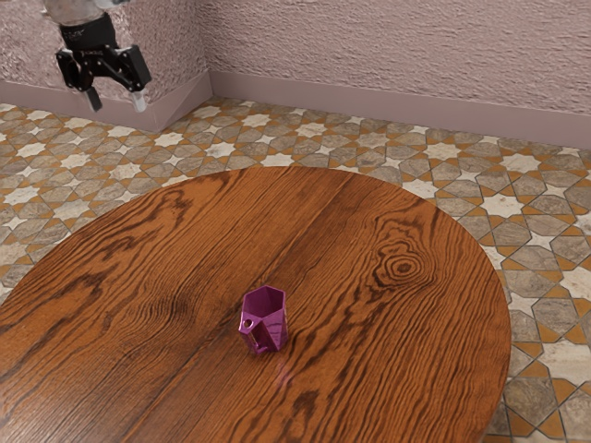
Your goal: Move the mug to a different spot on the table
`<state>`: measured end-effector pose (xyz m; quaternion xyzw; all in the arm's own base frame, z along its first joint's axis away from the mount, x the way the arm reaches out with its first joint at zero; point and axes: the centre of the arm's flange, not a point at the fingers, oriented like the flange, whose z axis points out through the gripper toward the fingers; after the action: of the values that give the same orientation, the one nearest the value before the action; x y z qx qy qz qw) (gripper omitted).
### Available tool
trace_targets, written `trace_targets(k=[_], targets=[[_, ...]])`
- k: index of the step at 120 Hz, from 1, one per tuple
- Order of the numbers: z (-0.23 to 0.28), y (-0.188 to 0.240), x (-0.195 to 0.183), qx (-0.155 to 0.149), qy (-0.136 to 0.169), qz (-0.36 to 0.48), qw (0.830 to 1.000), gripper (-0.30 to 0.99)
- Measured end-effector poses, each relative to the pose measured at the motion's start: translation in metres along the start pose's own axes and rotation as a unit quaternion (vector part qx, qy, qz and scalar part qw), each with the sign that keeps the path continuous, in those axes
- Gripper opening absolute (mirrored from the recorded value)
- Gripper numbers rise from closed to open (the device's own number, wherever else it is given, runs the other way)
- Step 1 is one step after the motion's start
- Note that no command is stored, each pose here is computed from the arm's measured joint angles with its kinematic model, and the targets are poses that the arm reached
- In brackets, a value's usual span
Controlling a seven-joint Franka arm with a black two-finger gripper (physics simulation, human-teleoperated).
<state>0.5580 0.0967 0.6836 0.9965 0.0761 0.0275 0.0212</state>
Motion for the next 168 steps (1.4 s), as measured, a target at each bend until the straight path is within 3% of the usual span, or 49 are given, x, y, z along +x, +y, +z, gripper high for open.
trace_targets(k=[12,24,45,66,100,130,168], targets=[[0.008,0.011,0.001,0.004,0.004,0.017,1.0,0.67],[0.042,-0.008,-0.009,-0.005,-0.025,0.009,1.0,0.67],[0.175,-0.049,-0.042,-0.024,-0.096,-0.019,0.995,0.67],[0.263,-0.062,-0.065,-0.022,-0.091,-0.031,0.995,0.67],[0.324,0.015,-0.103,-0.029,-0.066,0.031,0.997,0.67],[0.351,0.087,-0.138,-0.029,-0.066,0.056,0.996,0.67],[0.389,0.149,-0.146,-0.016,-0.05,0.034,0.998,0.67]])
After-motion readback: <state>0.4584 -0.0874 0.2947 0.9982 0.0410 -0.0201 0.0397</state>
